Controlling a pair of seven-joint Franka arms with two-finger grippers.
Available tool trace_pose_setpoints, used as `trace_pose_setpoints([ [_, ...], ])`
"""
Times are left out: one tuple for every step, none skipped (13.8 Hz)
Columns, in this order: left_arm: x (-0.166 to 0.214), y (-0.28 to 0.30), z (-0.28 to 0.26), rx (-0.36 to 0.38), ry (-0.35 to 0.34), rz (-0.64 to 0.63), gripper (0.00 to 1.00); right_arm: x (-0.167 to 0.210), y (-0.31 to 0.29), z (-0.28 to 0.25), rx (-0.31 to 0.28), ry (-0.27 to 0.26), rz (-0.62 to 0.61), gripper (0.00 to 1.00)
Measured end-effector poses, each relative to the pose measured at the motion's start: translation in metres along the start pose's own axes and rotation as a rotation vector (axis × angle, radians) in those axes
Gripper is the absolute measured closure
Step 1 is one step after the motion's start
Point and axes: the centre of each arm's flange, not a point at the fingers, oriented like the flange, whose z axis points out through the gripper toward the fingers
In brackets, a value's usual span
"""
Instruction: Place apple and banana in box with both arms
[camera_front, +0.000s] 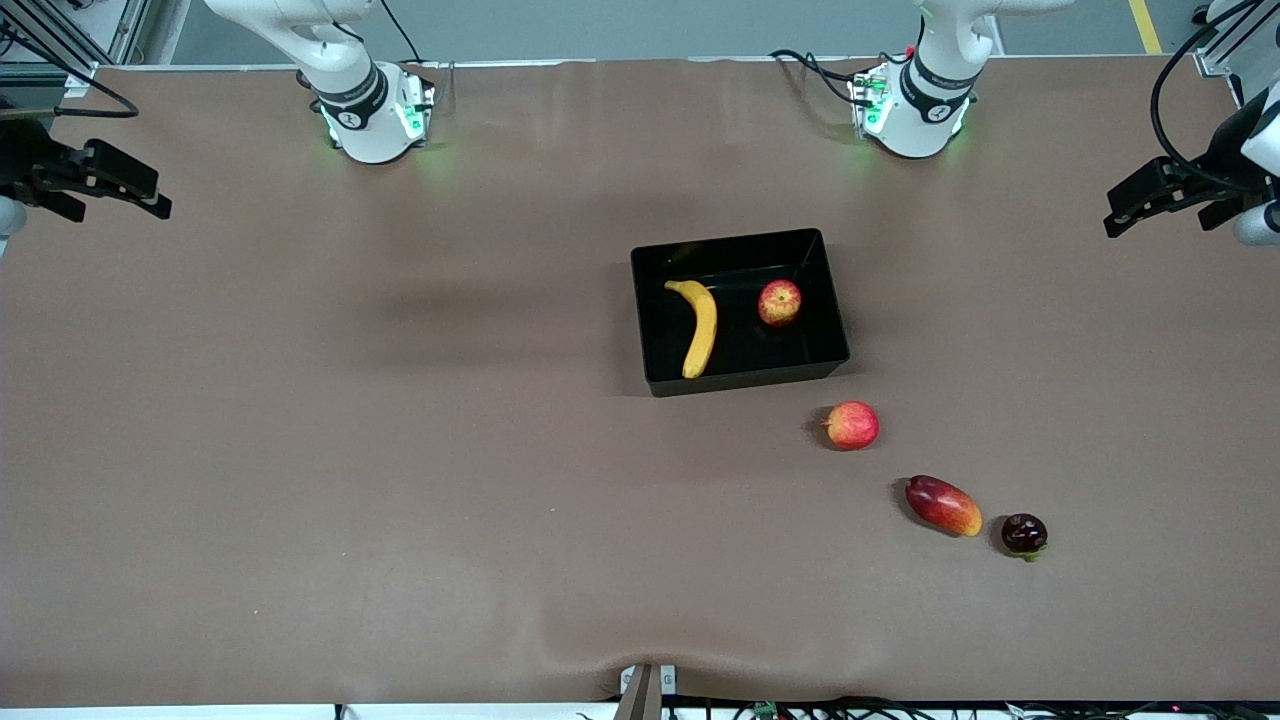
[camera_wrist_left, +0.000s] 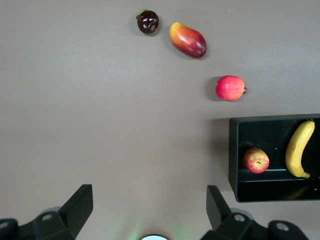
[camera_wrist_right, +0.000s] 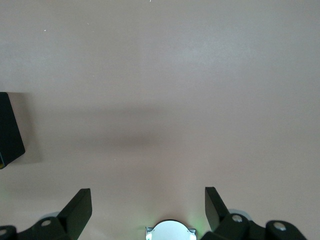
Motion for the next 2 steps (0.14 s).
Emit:
trace_pose_setpoints([
  [0.0008,0.0011,0.0014,0.000,-0.003,0.002,0.00,0.0000,-0.0055,0.0003,-0.001,0.000,-0.011,0.00],
  [0.0015,0.0026,0.0028,0.001,-0.005,0.005,0.00,0.0001,-0.0109,0.0005,-0.002,0.001,-0.021,0.00],
])
